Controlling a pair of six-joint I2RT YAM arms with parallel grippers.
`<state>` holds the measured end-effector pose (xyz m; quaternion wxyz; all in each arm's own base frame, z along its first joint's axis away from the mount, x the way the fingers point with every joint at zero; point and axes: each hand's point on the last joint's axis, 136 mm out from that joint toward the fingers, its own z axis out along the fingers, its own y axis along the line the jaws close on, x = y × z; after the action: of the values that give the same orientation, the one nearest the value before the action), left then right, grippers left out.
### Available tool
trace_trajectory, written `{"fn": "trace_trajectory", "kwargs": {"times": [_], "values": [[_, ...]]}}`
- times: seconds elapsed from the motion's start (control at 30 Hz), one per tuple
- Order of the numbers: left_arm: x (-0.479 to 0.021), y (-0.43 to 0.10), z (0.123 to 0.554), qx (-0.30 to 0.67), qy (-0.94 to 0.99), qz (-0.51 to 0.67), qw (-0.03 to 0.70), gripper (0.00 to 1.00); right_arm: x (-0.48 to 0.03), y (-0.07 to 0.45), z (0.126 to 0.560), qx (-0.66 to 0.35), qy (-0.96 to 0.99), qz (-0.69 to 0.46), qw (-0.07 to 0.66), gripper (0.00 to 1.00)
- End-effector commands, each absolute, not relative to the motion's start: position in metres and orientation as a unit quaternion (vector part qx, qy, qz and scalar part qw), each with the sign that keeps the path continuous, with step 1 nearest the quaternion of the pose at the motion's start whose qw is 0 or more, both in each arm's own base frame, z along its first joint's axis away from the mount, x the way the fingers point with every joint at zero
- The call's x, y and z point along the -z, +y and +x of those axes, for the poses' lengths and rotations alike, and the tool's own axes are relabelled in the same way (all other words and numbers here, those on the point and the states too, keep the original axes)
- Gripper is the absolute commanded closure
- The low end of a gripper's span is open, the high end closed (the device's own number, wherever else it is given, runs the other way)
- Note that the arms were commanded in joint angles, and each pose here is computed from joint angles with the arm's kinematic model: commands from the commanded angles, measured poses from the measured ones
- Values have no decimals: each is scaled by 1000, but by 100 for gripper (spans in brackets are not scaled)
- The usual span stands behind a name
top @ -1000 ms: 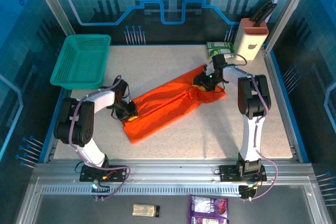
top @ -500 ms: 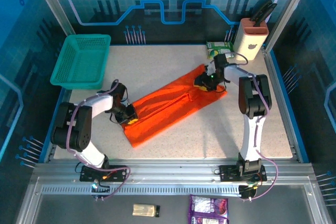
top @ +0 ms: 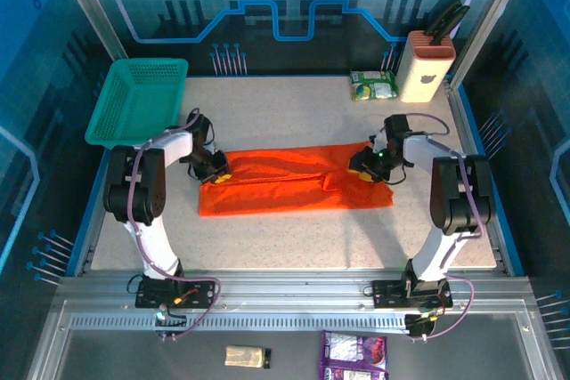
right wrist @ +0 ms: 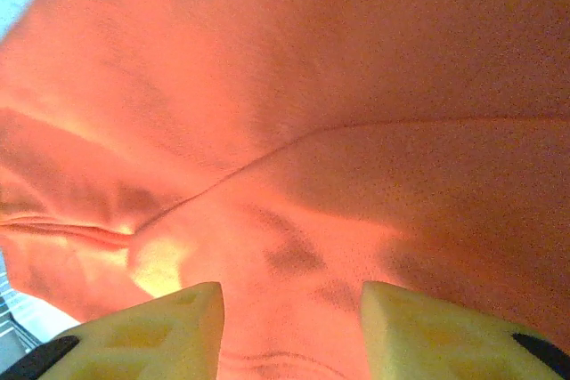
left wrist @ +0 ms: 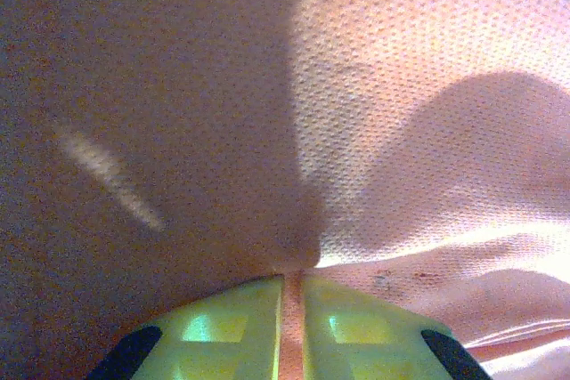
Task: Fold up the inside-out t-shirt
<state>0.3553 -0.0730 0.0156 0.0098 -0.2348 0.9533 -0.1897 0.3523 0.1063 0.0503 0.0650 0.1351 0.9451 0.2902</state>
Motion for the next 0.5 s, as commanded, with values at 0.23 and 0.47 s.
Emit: {"fn": "trace_trajectory", "kwargs": {"times": [0.23,0.47], "values": [[-14,-60,344,156,963,-221,-5,85,-20,50,355,-246,955,161,30,57],[-12,-60,342,157,962,-223,-6,85,-59,37,368,-225,961,128,93,57]]}}
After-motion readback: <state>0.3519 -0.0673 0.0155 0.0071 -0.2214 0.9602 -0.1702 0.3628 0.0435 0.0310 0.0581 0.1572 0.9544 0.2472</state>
